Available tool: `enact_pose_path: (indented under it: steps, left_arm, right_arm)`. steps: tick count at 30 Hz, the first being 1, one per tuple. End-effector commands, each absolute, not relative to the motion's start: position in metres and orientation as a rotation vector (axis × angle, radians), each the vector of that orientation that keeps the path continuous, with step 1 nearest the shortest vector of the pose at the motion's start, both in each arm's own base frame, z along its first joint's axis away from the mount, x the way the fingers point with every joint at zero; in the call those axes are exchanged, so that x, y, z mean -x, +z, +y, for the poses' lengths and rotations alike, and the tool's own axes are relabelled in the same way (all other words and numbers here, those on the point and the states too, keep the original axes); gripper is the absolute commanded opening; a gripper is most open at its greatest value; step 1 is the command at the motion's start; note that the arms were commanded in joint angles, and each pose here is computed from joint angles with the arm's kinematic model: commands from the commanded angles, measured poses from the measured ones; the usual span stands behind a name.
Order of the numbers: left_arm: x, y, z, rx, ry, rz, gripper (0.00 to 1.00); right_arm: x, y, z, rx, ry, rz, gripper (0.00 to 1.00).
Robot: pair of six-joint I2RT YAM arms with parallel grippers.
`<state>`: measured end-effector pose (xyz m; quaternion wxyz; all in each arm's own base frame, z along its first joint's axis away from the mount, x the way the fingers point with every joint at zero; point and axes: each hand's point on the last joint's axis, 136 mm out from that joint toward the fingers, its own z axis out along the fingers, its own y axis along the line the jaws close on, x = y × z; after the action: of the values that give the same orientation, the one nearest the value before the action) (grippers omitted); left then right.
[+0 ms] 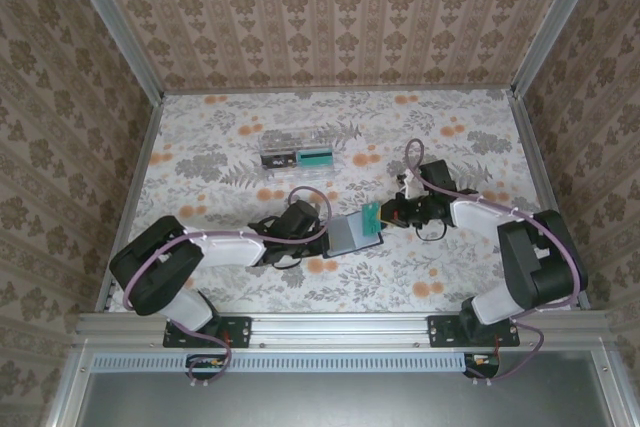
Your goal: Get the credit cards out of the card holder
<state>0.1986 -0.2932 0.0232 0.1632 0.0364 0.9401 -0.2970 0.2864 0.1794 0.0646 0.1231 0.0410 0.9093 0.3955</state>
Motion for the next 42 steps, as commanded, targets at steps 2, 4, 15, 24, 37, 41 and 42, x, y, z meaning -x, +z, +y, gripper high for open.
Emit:
enact_pose_path:
  steps: [2, 4, 15, 24, 37, 41, 42]
  left_arm:
    - [-0.187, 0.017, -0.272, -0.119, -0.766, 2.738, 0.03]
    - [-0.190, 0.030, -0.272, -0.113, -0.779, 2.699, 0.04]
    - [-0.205, 0.133, -0.211, 0.018, -0.728, 2.382, 0.53]
    - [-0.187, 0.184, -0.133, 0.183, -0.719, 2.130, 1.00]
    - [-0.170, 0.191, -0.104, 0.204, -0.717, 2.073, 1.00]
    - [-0.167, 0.194, -0.098, 0.202, -0.700, 2.072, 1.00]
    - [-0.166, 0.194, -0.096, 0.203, -0.695, 2.072, 1.00]
  right_arm:
    - [-0.283, 0.082, 0.173, -0.120, 1.122, 2.625, 0.00]
    - [-0.285, 0.103, 0.172, -0.091, 1.096, 2.577, 0.00]
    - [-0.303, 0.179, 0.198, 0.293, 0.761, 2.472, 0.00]
    - [-0.347, 0.192, 0.246, 0.798, 0.253, 2.325, 0.00]
    - [-0.393, 0.165, 0.309, 1.621, -0.477, 1.777, 0.00]
    - [-0.406, 0.158, 0.318, 1.723, -0.549, 1.693, 0.00]
    - [-0.410, 0.158, 0.321, 1.736, -0.559, 1.668, 0.00]
